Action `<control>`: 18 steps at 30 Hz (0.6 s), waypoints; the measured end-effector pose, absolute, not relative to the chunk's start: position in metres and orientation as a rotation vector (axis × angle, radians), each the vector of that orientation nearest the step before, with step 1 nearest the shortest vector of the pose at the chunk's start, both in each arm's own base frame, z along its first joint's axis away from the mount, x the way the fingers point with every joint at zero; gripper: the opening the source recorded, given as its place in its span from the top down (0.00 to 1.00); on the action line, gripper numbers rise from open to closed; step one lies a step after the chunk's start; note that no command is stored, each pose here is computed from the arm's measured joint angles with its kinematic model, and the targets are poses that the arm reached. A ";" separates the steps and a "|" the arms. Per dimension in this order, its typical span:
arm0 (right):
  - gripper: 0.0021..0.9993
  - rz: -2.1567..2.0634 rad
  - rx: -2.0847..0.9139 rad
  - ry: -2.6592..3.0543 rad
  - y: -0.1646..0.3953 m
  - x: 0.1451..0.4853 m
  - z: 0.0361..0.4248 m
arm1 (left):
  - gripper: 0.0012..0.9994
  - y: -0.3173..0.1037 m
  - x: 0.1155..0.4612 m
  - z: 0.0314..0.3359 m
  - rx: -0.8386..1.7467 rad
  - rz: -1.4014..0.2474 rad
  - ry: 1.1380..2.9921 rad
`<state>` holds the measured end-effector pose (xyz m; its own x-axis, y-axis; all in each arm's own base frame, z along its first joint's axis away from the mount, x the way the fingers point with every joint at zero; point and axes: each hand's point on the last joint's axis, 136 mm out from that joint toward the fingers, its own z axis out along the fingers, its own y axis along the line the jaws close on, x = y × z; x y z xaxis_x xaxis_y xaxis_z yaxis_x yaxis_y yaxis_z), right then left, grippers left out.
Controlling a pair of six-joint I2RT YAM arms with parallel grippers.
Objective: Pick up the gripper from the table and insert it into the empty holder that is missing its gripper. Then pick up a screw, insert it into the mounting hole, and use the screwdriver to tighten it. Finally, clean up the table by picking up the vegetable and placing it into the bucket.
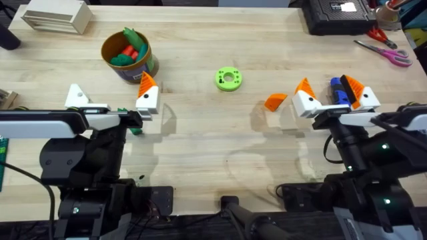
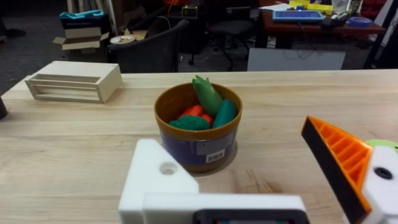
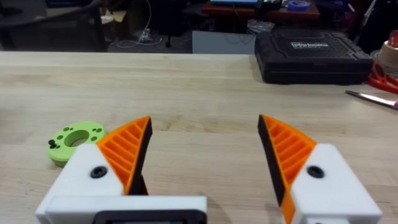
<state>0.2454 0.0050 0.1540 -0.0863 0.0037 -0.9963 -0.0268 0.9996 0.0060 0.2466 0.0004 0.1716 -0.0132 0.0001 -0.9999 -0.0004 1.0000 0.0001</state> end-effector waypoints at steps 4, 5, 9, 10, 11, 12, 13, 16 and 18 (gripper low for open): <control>0.01 0.025 -0.018 1.654 0.005 0.245 0.155 | 0.01 0.000 0.247 0.172 0.000 0.001 1.584; 0.01 0.025 -0.018 1.648 0.005 0.246 0.156 | 0.01 0.000 0.247 0.172 0.000 0.001 1.584; 0.01 0.026 -0.017 1.604 0.005 0.246 0.167 | 0.01 0.000 0.246 0.172 0.000 0.001 1.583; 0.01 0.030 -0.014 1.607 0.005 0.246 0.167 | 0.01 0.000 0.246 0.172 0.000 0.001 1.589; 0.01 0.034 -0.009 1.621 0.005 0.245 0.165 | 0.01 0.000 0.245 0.172 0.000 0.002 1.604; 0.01 0.037 -0.006 1.639 0.005 0.245 0.164 | 0.01 0.001 0.243 0.172 -0.001 0.002 1.626; 0.01 0.040 -0.002 1.662 0.005 0.243 0.164 | 0.01 0.002 0.241 0.175 -0.010 0.006 1.649; 0.01 0.037 -0.009 1.755 0.005 0.235 0.175 | 0.01 0.010 0.228 0.195 -0.085 0.014 1.727; 0.01 0.020 -0.031 1.825 0.005 0.225 0.189 | 0.01 0.016 0.219 0.216 -0.138 0.018 1.766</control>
